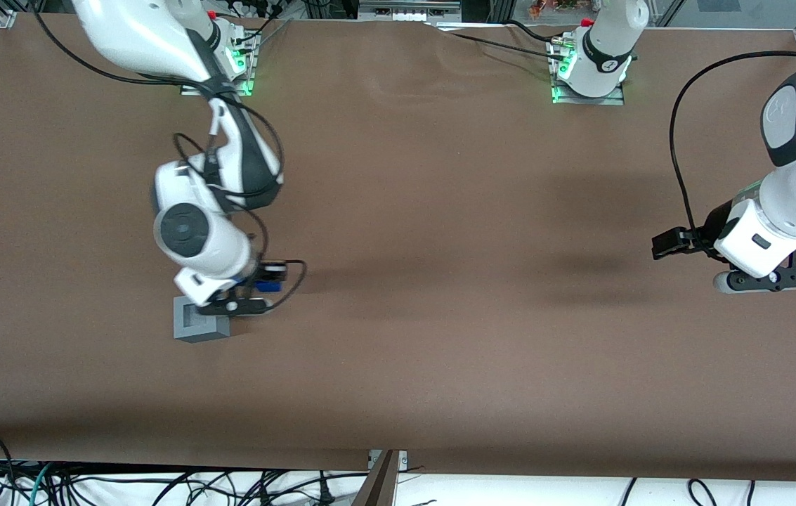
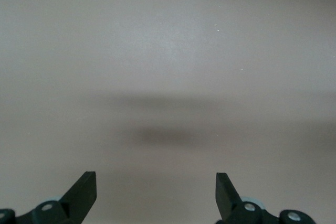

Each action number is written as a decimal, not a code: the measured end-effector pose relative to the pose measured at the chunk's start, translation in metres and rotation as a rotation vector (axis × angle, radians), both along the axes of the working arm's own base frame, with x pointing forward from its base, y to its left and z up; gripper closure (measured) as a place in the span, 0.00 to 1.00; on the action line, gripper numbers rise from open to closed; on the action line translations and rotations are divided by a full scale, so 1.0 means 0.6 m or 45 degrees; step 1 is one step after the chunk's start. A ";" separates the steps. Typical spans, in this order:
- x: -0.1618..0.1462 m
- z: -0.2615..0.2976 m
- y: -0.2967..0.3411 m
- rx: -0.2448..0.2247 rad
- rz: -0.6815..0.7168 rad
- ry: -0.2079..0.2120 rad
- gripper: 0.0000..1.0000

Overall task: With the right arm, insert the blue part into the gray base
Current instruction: 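Carry the blue block over the gray base's square hole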

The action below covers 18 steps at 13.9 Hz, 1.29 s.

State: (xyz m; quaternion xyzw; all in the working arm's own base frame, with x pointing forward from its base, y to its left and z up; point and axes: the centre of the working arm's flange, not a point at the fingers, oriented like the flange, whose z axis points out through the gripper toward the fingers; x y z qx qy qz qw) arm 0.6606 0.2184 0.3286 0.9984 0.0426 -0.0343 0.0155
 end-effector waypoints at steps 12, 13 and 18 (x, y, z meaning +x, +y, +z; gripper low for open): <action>0.075 -0.012 -0.192 0.015 0.089 0.021 0.49; 0.079 -0.015 -0.191 0.019 0.088 0.018 0.49; 0.097 -0.026 -0.195 0.019 0.108 0.006 0.49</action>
